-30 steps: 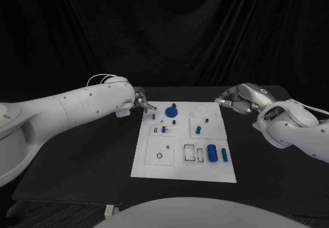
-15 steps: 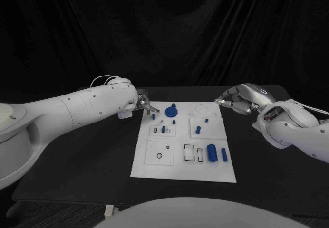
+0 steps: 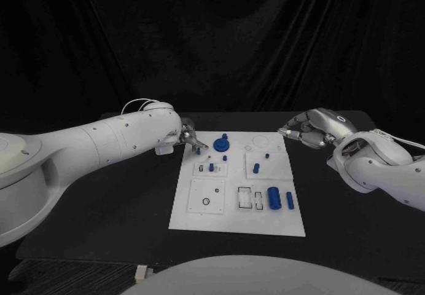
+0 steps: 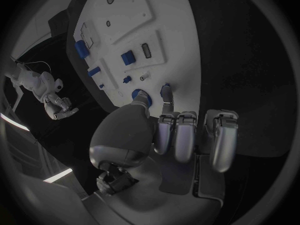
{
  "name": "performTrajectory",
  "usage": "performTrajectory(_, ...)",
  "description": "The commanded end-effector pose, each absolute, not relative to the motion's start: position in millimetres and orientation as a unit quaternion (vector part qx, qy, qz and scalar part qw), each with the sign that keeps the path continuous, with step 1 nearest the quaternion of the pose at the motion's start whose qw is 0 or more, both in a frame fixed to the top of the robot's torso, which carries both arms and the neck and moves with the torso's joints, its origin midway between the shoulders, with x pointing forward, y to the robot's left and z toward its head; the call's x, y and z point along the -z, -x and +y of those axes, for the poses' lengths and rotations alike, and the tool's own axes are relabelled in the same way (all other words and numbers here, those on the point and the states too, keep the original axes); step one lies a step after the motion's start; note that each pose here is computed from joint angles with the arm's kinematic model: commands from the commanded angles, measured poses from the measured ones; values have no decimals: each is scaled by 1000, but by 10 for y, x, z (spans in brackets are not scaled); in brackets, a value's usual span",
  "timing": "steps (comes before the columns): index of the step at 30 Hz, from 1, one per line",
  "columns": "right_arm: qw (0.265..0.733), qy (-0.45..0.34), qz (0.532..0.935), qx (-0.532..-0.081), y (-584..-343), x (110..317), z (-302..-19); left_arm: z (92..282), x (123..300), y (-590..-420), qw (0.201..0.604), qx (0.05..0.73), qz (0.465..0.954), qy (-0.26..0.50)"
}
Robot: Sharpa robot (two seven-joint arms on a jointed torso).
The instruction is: Assemble the parts on the task board
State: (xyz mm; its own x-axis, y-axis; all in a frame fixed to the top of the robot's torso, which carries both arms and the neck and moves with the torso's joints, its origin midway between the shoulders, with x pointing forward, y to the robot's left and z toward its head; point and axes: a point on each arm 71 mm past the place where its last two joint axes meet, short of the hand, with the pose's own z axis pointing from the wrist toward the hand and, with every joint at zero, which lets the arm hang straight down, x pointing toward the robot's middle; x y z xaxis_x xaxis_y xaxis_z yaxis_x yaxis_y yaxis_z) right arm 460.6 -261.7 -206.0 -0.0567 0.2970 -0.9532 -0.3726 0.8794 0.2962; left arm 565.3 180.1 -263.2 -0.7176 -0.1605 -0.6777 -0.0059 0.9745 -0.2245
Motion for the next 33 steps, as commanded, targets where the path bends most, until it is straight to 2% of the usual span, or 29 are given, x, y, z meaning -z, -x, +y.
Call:
performTrajectory(1, 685, 28, 686, -244, -4599, 2068, -2620, 1778, 2660, -5635, 360, 103, 926, 40)
performTrajectory(33, 683, 28, 688, -243, -4598, 2080, -2620, 1750, 2690, -5675, 364, 103, 924, 44)
